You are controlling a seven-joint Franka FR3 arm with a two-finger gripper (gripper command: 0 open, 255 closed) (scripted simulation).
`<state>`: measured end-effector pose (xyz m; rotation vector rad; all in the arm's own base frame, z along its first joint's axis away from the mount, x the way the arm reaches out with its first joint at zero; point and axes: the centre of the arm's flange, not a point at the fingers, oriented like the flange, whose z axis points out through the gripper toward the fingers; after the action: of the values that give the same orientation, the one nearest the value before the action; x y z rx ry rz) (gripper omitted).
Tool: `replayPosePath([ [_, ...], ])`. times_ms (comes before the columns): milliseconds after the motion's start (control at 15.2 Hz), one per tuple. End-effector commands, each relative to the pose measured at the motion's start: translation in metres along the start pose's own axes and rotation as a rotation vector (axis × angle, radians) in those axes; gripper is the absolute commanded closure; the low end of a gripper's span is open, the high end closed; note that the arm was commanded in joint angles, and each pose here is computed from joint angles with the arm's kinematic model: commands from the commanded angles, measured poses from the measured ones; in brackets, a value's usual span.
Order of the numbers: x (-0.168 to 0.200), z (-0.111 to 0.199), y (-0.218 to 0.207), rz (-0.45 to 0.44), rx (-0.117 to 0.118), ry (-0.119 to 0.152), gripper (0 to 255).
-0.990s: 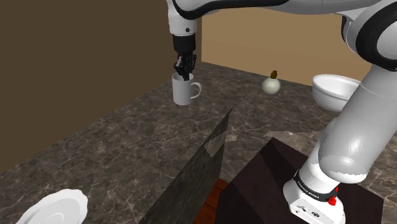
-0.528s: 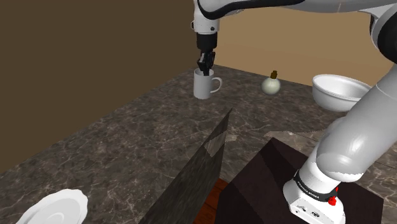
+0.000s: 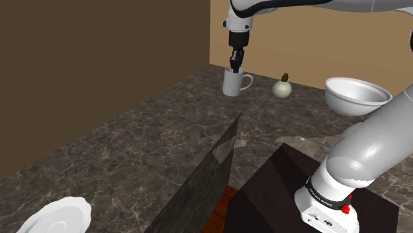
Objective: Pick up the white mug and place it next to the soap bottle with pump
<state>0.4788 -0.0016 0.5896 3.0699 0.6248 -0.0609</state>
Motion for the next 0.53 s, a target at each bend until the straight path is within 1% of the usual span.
replayPosePath([
  [0, -0.016, 0.000, 0.024, -0.001, 0.000, 0.000, 255],
  [462, -0.069, 0.002, 0.100, -0.001, 0.000, 0.000, 255],
])
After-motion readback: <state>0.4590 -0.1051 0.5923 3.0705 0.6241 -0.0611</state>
